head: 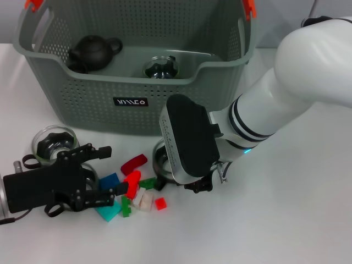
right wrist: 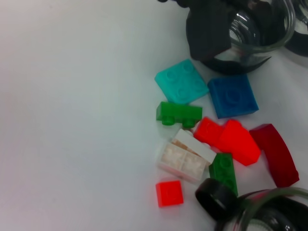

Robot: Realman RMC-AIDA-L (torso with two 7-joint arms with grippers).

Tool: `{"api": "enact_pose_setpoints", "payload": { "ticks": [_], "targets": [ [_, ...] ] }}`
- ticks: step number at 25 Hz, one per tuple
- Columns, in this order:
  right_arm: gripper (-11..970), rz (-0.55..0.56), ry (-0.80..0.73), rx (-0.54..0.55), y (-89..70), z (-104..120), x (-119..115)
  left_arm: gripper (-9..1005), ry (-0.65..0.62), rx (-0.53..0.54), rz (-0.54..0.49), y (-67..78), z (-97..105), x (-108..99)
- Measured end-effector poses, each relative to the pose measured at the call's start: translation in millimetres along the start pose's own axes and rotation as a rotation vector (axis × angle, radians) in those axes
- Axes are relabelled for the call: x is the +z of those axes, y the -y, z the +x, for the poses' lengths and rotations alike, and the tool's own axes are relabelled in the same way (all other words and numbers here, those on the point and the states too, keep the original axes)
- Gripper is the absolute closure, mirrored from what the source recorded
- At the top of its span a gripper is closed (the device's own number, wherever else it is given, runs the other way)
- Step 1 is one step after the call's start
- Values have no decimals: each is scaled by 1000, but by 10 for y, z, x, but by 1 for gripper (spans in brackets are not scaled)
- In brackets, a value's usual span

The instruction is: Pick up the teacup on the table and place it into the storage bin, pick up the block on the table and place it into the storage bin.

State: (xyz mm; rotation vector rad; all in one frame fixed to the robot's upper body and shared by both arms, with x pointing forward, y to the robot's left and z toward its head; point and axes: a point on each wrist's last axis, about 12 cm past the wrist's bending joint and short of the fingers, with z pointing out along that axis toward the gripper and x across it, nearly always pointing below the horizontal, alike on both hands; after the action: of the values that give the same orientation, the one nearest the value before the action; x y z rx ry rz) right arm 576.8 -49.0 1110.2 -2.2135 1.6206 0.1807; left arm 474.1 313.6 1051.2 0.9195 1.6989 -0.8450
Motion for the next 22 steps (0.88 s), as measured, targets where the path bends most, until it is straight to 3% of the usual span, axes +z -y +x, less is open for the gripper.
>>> {"api": "enact_pose_setpoints", "payload": {
  "ticks": [4, 9, 17, 22],
  "targets": [
    [666, -6, -2, 4, -2, -4, -12, 92, 5, -2, -9, -6, 0, -11],
    [883, -34, -11, 16, -18, -15, -35, 92, 6, -2, -9, -8, -3, -19],
    [902, -65, -6, 44, -36, -31, -105, 92, 7, 1, -6, -9, -10, -27],
    [902, -120, 27, 92, -30, -77, -327, 92, 5, 1, 0, -3, -10, -28]
  ]
}}
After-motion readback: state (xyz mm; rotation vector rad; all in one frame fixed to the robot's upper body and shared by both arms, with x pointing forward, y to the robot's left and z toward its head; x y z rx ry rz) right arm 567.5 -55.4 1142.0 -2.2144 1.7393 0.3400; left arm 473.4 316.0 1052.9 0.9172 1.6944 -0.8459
